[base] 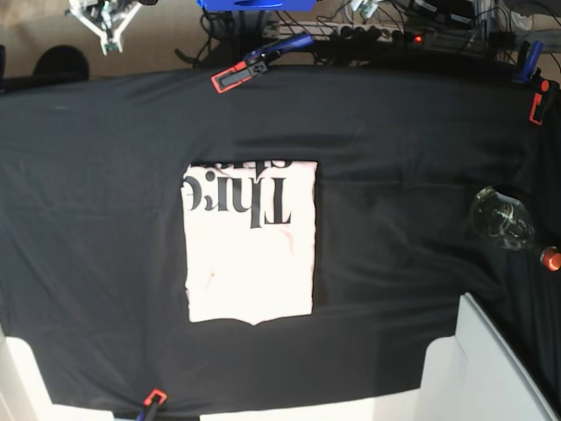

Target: Fold the T-shirt properly

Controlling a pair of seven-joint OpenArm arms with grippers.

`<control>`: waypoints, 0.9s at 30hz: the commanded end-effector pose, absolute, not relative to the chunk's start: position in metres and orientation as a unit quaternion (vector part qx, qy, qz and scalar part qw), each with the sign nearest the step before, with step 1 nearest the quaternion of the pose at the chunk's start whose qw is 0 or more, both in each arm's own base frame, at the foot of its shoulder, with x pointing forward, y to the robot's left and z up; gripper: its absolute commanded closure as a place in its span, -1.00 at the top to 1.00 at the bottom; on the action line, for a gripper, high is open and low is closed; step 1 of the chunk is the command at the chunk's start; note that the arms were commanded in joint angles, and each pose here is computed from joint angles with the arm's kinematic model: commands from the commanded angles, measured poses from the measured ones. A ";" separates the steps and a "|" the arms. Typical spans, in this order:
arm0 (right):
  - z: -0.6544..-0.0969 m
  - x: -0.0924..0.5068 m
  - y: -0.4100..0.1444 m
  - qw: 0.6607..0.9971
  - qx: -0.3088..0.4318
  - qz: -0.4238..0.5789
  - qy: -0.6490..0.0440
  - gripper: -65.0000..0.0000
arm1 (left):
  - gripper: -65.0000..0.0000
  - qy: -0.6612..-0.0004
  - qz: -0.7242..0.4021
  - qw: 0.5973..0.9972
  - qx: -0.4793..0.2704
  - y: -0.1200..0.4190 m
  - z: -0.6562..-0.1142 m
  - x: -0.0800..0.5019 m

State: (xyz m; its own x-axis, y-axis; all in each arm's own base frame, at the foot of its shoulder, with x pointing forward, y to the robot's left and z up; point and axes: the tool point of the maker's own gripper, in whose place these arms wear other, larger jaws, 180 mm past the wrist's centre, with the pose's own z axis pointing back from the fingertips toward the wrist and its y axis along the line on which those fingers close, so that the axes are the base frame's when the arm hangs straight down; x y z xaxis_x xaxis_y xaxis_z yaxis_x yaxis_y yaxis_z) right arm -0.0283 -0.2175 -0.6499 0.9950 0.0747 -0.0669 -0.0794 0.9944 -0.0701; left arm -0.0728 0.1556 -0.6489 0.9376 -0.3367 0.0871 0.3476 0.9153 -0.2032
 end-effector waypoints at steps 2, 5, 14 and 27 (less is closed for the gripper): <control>-0.653 -0.046 -0.223 0.998 -0.018 0.029 0.061 -0.89 | -1.00 -0.008 -0.167 0.981 -0.102 0.162 -0.652 -0.064; -0.656 -0.047 -0.207 0.998 0.009 0.020 0.061 -0.89 | -1.00 0.021 -0.173 0.980 -0.092 0.169 -0.654 -0.059; -0.660 -0.056 -0.155 0.997 0.050 0.023 0.051 -0.89 | -1.00 0.011 -0.172 0.981 -0.092 0.165 -0.655 -0.051; -0.661 -0.053 -0.125 0.996 0.072 0.017 0.046 -0.89 | -1.00 0.010 -0.172 0.979 -0.106 0.147 -0.655 -0.061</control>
